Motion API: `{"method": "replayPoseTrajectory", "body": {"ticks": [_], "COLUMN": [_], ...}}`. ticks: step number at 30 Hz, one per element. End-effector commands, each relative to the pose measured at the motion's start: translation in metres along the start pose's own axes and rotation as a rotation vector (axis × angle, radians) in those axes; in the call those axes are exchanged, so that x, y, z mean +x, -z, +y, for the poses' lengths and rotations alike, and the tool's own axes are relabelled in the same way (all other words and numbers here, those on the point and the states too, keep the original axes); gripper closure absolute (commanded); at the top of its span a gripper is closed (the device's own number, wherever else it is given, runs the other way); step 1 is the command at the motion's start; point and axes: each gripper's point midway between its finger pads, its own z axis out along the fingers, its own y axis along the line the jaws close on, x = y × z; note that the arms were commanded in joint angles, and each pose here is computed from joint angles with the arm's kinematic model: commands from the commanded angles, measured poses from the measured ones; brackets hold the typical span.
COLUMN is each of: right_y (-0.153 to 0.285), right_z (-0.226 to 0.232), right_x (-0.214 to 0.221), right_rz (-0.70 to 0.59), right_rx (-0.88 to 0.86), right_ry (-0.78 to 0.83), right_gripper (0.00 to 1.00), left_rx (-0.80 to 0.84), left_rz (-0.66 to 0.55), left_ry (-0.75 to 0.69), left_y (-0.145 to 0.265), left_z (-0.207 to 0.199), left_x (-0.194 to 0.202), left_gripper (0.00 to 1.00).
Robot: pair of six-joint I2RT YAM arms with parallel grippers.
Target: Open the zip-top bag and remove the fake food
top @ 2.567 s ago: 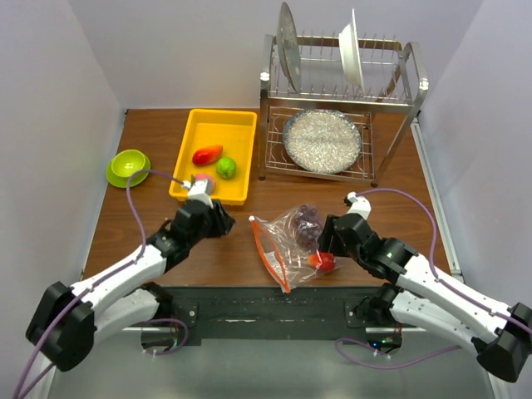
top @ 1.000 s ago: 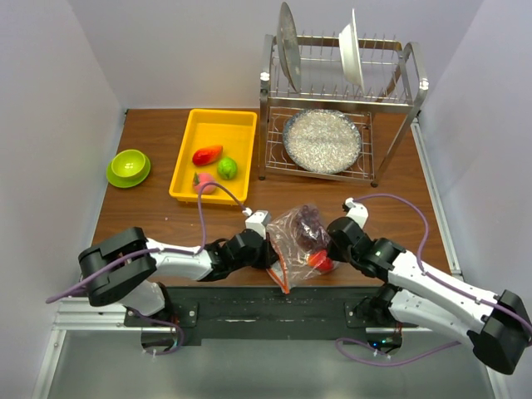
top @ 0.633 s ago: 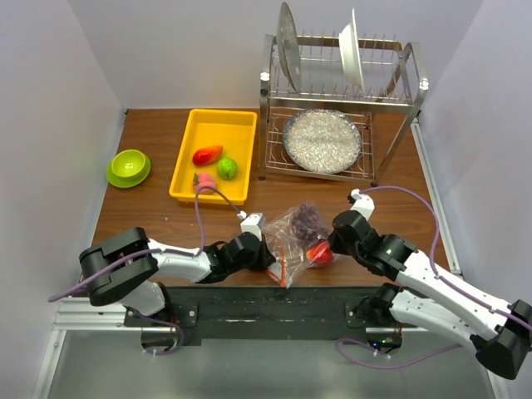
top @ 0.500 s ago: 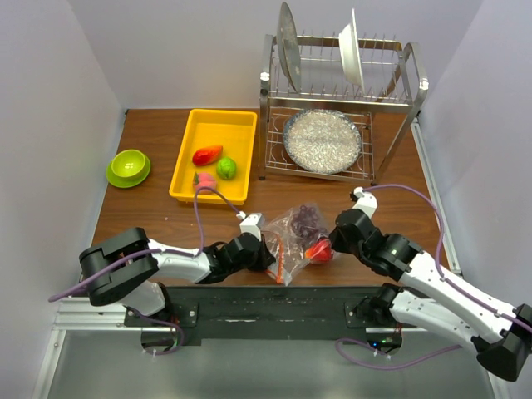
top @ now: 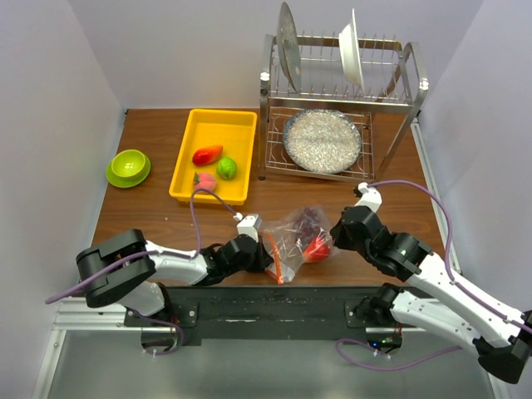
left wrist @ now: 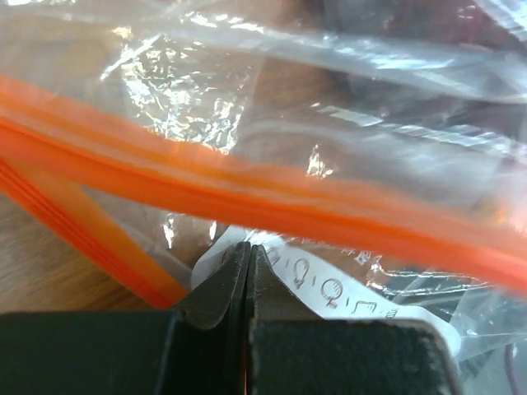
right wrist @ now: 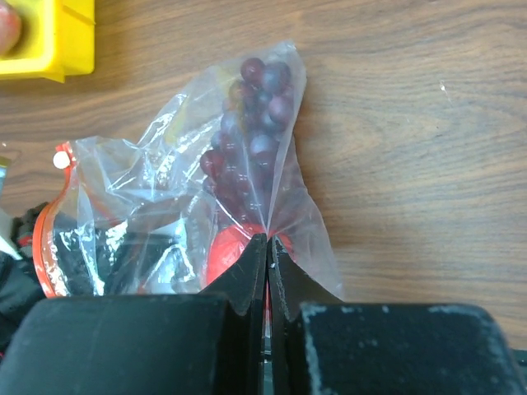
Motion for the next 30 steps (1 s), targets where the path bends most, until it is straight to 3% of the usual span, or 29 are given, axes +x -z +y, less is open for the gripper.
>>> {"method": "replayPoseTrajectory", "body": {"ticks": [1,3,4,7,10,12,14,17,20,22,25,28,30], "right_y": [-0.012,-0.018,-0.023,-0.03,-0.033,-0.035,-0.034,-0.028,-0.022,-0.018,-0.017,-0.02,-0.023], "right_z": [0.009,0.008,0.012,0.013,0.009,0.005,0.002,-0.001,-0.008,-0.013,-0.023,-0.023,-0.021], "right_x": [0.01,0.017,0.025,0.031,0.036,0.038,0.037,0.035,0.037,0.039,0.047,0.059,0.066], "right_rz": [0.044,0.091,0.119,0.093,0.102,0.11,0.102,0.091,0.096,0.1,0.124,0.162,0.175], "right_rx": [-0.02,0.015,0.01,-0.022,-0.008,0.022,0.035,0.024,0.033,0.039,0.072,0.068,0.063], "right_ry": [0.061,0.093,0.099,0.069,0.072,0.076,0.074,0.065,0.06,0.055,0.065,0.067,0.077], "right_gripper": [1.0,1.0,1.0,1.0,0.99,0.91,0.71,0.53,0.43,0.41,0.4,0.4,0.4], "left_rx": [0.058,0.13,0.153,0.216,0.283,0.335,0.381,0.44,0.479,0.477,0.464,0.422,0.403], "left_rz": [-0.017,-0.034,-0.041,-0.053,-0.067,-0.072,-0.03,-0.01,0.009,0.018,0.015,0.029,0.022], "left_ry": [-0.069,-0.104,-0.116,-0.167,-0.203,-0.237,-0.256,-0.232,-0.194,-0.174,-0.137,-0.11,-0.104], "left_y": [0.009,0.011,0.012,0.013,0.013,0.011,0.007,0.005,0.003,0.001,0.001,0.001,0.001], "left_z": [-0.008,-0.025,-0.031,-0.049,-0.063,-0.076,-0.082,-0.086,-0.089,-0.086,-0.082,-0.073,-0.069], "left_x": [-0.005,-0.011,-0.014,-0.021,-0.025,-0.027,-0.016,-0.006,0.001,0.005,0.005,0.009,0.007], "left_gripper": [0.97,0.91,0.83,0.71,0.65,0.63,0.62,0.62,0.66,0.75,0.9,0.99,1.0]}}
